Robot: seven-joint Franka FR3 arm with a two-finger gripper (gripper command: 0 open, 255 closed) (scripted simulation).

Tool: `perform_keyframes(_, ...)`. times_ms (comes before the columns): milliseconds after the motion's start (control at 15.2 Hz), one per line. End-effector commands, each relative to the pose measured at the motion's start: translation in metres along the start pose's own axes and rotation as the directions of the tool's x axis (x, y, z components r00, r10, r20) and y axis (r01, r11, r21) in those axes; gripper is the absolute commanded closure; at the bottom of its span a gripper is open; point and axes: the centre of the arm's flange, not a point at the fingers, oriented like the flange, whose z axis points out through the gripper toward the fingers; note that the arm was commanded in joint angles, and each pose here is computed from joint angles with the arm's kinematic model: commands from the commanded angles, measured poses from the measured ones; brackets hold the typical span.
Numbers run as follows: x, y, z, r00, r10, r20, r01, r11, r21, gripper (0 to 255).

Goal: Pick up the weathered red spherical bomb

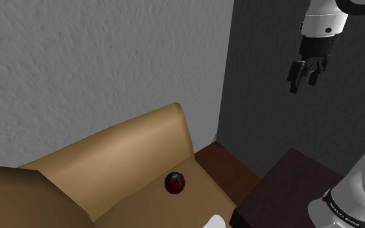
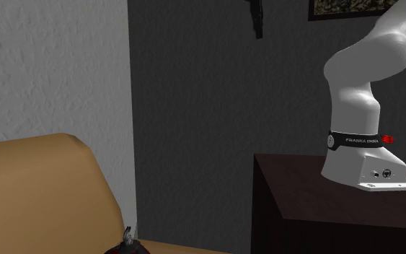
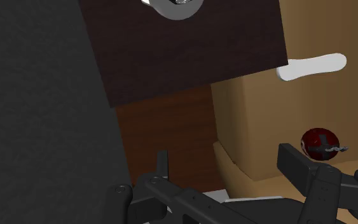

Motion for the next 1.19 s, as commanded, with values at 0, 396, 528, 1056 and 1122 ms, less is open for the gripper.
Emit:
perform_keyframes(0, 0.000, 0.000, 0.000, 1.000, 0.000, 0.000, 0.000, 1.000, 0.000, 0)
perform_keyframes(396, 0.041, -0.058, 0.042, 0.999, -0.048, 0.014, 0.048, 0.999, -0.020, 0)
perform_keyframes(528, 0.054, -0.078, 0.056, 0.998, -0.064, 0.019, 0.065, 0.998, -0.027, 0)
perform_keyframes(1056, 0.102, -0.157, 0.115, 0.991, -0.127, 0.040, 0.129, 0.990, -0.053, 0)
perform_keyframes(1122, 0.107, -0.167, 0.123, 0.990, -0.135, 0.043, 0.137, 0.989, -0.056, 0)
